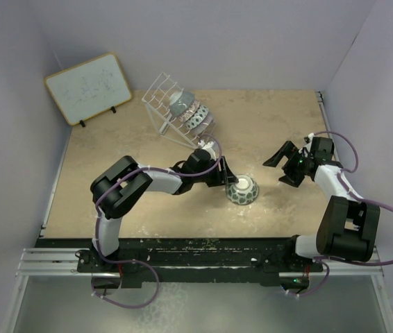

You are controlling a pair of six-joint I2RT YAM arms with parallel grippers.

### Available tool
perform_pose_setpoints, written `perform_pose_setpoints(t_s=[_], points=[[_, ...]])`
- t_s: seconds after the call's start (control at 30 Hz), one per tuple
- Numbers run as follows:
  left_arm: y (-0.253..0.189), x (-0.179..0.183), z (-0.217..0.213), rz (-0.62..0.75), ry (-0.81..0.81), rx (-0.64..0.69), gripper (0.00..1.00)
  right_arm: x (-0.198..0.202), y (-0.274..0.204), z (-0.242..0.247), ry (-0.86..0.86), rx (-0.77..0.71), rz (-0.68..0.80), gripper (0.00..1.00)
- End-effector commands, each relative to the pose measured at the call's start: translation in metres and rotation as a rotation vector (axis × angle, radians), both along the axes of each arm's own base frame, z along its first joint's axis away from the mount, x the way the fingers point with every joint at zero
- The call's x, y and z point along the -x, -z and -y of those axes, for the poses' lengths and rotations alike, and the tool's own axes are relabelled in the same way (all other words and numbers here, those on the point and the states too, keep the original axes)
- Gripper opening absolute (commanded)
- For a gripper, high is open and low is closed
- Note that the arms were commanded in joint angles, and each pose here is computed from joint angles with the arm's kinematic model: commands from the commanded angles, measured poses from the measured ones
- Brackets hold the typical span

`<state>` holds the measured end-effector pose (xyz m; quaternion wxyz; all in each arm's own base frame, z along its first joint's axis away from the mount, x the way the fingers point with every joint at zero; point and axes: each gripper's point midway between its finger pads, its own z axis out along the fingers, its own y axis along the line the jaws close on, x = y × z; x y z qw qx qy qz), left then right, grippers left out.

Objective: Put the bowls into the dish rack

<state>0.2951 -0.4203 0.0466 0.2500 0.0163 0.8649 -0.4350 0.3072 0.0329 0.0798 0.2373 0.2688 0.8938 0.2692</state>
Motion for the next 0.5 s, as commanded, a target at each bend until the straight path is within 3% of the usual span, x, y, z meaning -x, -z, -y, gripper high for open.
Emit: perform_pose_setpoints(t_s=[0.0,0.47], points=[[0.042,0.01,-0.026,-0.088,-0.026,-0.076,0.58,-0.003,-0.011,-0.002,-0.025,-0.013,0.042,1.0],[0.04,0.007,-0.03,-0.09,-0.042,-0.064,0.57,0.015,-0.002,-0.023,-0.091,-0.117,0.038,1.0]])
